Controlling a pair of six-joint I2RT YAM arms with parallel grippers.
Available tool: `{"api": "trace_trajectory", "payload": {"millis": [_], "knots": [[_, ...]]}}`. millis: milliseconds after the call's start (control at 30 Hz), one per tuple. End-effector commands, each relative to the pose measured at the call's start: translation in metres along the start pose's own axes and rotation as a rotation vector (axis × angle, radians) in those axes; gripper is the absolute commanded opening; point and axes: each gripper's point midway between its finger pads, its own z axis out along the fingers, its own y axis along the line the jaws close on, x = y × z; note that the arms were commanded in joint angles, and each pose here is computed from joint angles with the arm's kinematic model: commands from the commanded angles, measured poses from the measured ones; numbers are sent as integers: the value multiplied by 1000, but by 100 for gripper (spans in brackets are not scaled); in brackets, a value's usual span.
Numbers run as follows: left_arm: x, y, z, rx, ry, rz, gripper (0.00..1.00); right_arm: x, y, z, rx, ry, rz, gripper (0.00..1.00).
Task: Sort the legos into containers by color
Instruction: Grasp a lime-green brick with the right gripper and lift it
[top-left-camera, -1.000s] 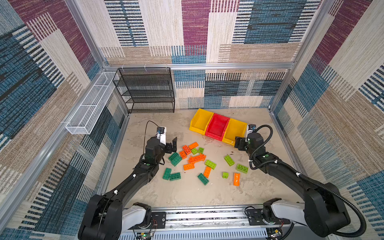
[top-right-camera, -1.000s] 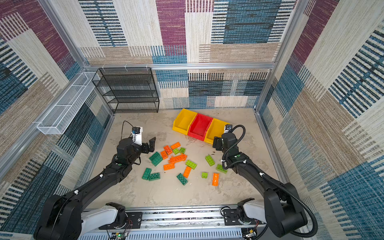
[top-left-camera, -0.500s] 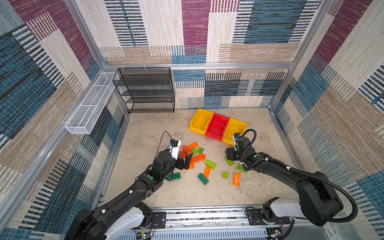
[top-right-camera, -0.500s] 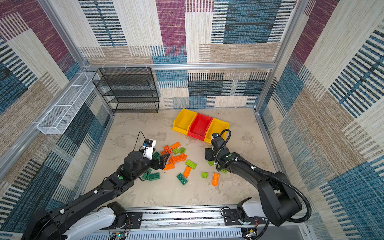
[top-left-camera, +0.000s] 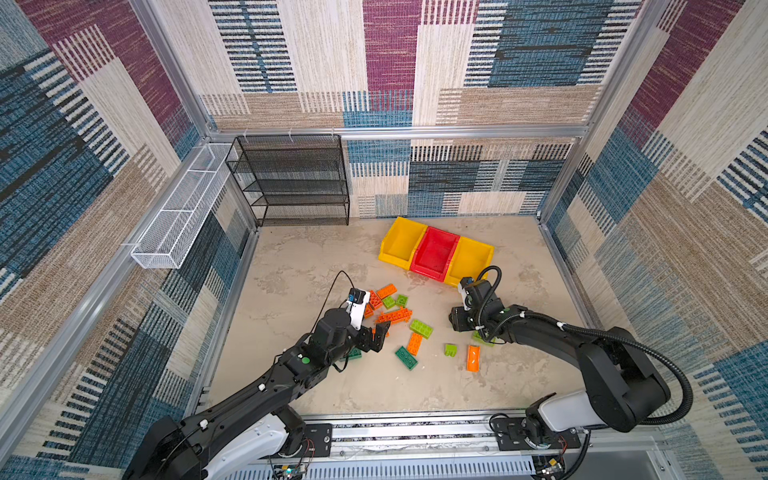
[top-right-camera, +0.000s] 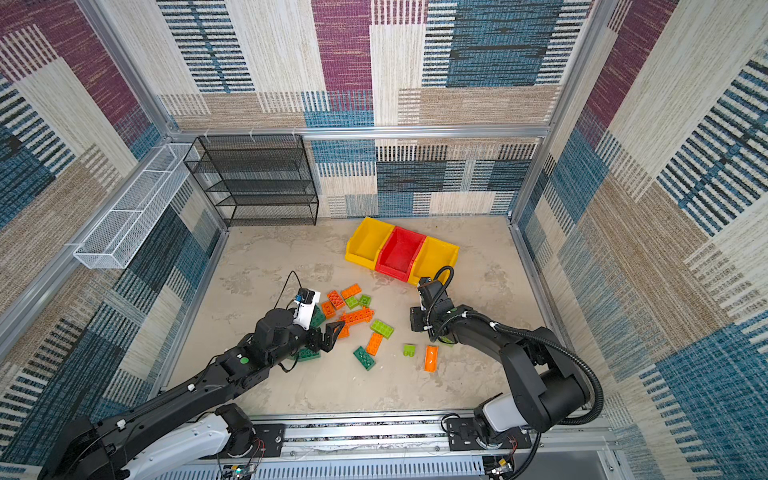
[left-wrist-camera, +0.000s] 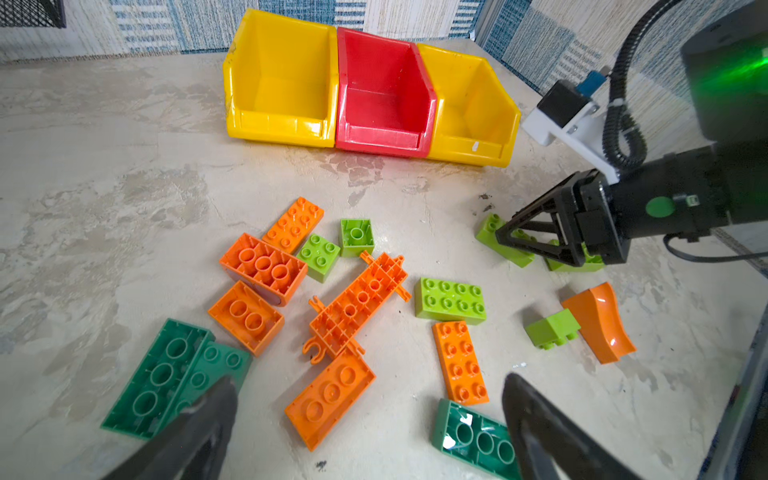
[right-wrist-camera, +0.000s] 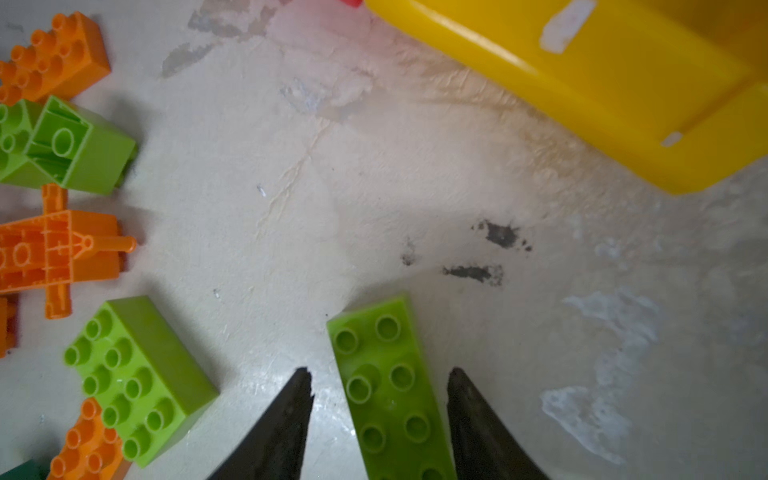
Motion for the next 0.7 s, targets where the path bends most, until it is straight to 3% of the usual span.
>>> {"api": "trace_trajectory", "payload": {"millis": [0,367,433,667], "knots": [[-6,0,2,-9,-5,36,99,6,0,3,2,27,10,53],[-12,0,15,-25,8,47,99,14,-6,17,52,99,10,27],[-13,0,15,-26,8,53,100,8,-5,13,58,84,11,27],[-27,-1,11,-30,-21,54,100,-64,10,-28,46,-111,9,25]]}}
